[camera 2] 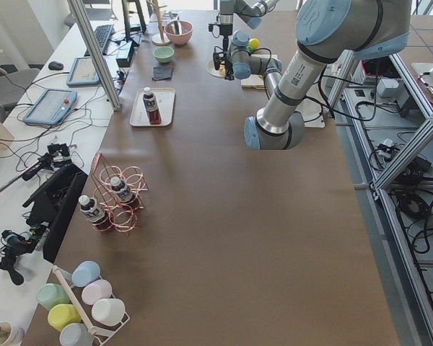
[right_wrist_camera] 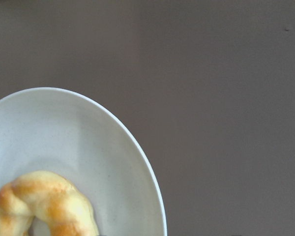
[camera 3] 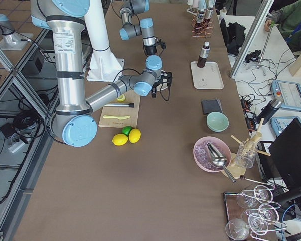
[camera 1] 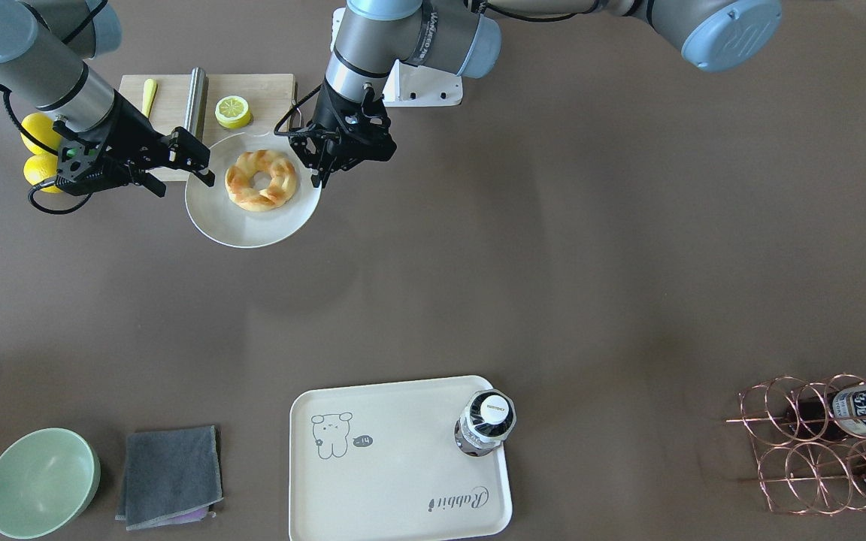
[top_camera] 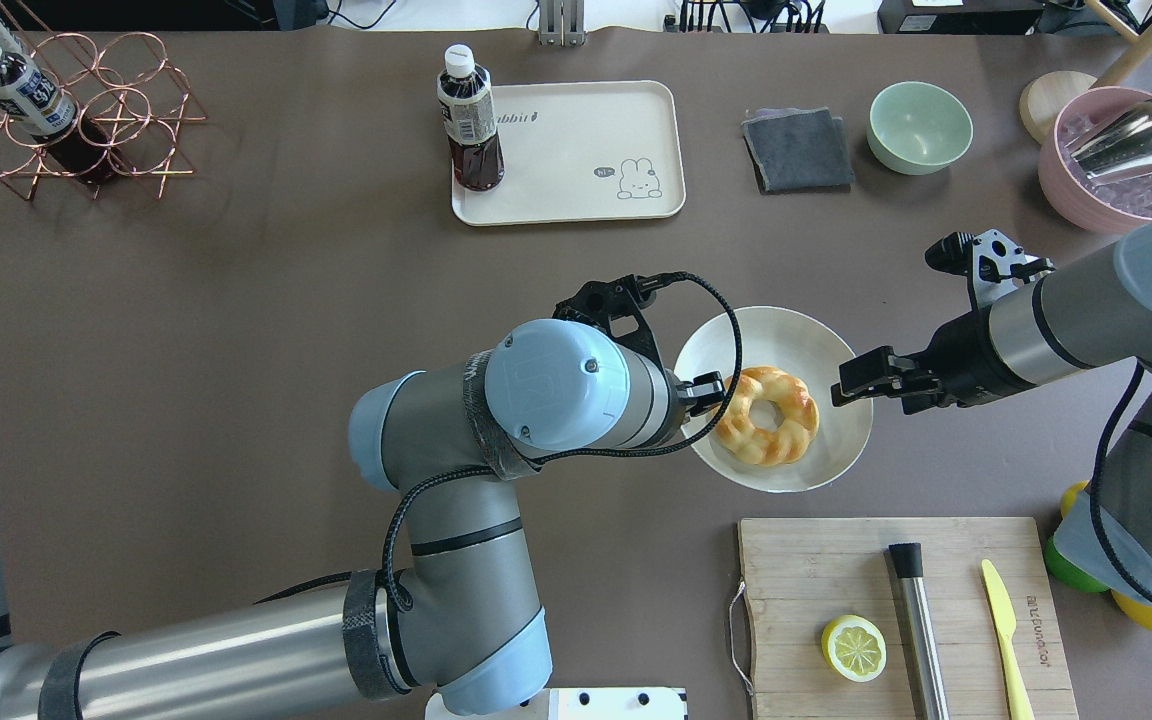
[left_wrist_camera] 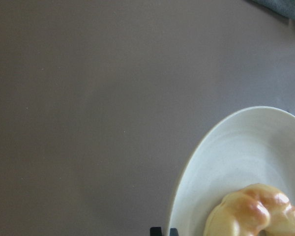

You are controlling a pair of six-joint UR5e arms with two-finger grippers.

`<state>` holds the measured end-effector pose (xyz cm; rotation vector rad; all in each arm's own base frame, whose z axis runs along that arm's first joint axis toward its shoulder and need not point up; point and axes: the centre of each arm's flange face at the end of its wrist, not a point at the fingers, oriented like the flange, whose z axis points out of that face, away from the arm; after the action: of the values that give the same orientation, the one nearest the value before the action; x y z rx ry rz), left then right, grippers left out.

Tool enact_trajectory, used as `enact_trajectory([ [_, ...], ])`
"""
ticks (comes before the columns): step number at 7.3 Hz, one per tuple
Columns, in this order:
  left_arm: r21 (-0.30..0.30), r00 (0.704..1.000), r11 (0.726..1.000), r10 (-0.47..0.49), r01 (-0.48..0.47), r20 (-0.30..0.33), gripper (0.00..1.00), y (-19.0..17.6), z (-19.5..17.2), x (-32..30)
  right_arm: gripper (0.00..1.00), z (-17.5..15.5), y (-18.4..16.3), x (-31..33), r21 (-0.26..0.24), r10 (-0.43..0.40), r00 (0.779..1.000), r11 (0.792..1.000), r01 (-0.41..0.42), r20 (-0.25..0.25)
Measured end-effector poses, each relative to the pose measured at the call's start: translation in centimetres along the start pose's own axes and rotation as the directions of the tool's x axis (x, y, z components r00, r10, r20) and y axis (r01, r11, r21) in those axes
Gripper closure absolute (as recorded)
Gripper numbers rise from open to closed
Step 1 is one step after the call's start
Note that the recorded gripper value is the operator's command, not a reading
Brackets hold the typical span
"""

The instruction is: Place donut on tray

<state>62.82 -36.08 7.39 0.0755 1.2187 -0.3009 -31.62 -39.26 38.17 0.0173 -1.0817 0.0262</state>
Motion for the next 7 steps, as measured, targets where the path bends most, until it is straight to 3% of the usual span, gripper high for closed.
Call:
enact_trajectory([
  [1,0.002,1.0,1.0,0.0,0.0,0.0,1.0,0.0,0.0,0.0,0.95,0.0,0.5,0.1,-0.001,0.003,1.0,1.0,-0.003,-0.003],
  [2,0.003,1.0,1.0,0.0,0.0,0.0,1.0,0.0,0.1,-0.1,1.0,-0.2,0.9,0.1,-0.004,0.006,1.0,1.0,-0.006,-0.003],
  [5,0.001,1.0,1.0,0.003,-0.003,-0.013,1.0,0.3,0.2,-0.3,1.0,-0.5,1.6,-0.1,-0.007,0.013,1.0,1.0,-0.013,0.0],
  [6,0.001,1.0,1.0,0.004,-0.004,-0.016,0.65,0.3,0.2,-0.3,1.0,-0.5,1.7,-0.2,-0.005,0.024,1.0,1.0,-0.024,0.0],
  [7,0.0,1.0,1.0,0.008,-0.008,-0.02,0.03,0.3,0.0,-0.3,1.0,-0.6,1.8,-0.4,-0.001,0.027,1.0,1.0,-0.027,0.001],
])
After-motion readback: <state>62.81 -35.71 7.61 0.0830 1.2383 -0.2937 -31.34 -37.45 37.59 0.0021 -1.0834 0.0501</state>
